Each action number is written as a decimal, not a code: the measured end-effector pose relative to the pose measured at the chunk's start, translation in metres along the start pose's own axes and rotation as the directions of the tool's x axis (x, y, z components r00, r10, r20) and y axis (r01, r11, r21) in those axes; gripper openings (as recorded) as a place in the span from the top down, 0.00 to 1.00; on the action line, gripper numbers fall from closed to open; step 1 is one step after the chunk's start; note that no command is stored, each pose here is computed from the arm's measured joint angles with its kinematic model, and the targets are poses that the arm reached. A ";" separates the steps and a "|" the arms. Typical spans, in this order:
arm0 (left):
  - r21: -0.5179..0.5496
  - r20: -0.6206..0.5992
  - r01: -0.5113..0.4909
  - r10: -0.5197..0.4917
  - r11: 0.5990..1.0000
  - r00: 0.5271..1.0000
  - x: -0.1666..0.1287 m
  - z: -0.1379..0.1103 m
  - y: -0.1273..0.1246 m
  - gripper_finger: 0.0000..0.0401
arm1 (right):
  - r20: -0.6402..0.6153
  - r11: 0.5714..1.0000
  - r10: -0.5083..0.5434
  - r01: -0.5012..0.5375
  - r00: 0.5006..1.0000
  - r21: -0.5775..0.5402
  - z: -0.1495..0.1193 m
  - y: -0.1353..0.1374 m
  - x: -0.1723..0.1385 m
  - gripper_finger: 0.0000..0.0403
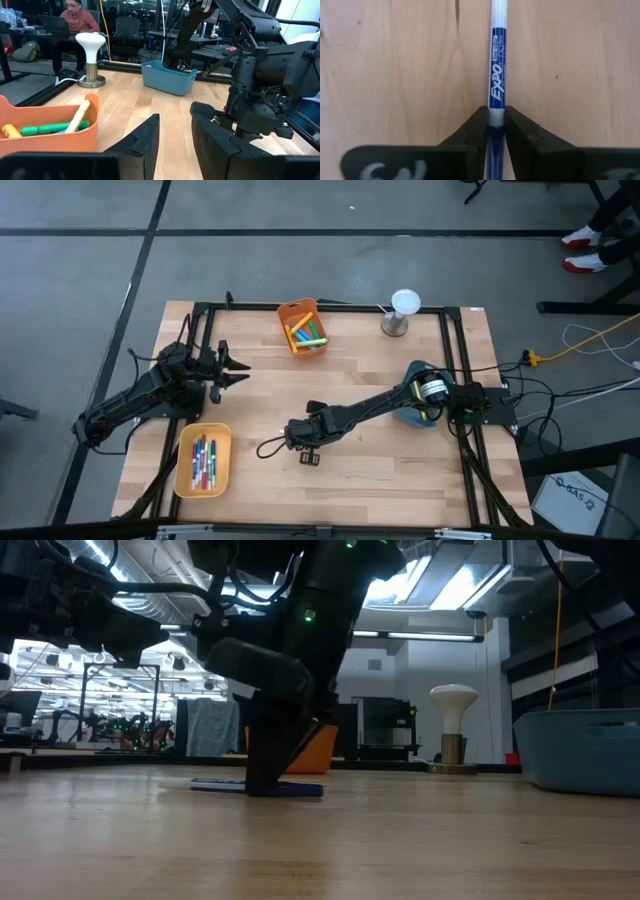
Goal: Pick & Place Markers
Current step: Put the dark blue marker pen into the yellow bin
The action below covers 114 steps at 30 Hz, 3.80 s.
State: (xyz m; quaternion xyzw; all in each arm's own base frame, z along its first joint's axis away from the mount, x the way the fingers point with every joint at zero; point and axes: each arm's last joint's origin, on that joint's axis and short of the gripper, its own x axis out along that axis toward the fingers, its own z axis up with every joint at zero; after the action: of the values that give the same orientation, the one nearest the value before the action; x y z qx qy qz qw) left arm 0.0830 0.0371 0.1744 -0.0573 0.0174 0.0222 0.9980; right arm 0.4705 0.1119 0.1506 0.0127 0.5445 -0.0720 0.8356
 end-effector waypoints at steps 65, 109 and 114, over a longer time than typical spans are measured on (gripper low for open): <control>-0.096 -0.278 0.220 -0.238 0.971 0.931 0.024 -0.018 -0.024 0.52 | 0.260 0.953 -0.214 0.142 0.942 0.268 0.000 -0.001 -0.041 0.91; 0.048 -0.287 0.246 -0.223 0.968 0.932 0.068 -0.028 -0.039 0.80 | 0.481 0.986 -0.149 0.091 0.864 0.142 0.039 -0.035 -0.043 0.89; 0.050 -0.304 0.210 -0.185 0.976 0.934 0.070 -0.031 -0.038 0.91 | 0.475 0.986 -0.152 0.099 0.867 0.134 0.039 -0.037 -0.042 0.89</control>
State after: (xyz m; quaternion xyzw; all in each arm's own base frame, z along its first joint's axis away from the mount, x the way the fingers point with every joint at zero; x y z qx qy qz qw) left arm 0.1536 -0.0011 0.1454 -0.0208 0.1625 -0.0880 0.9826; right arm 0.4841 0.0758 0.2068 0.0029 0.3135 -0.1556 0.9368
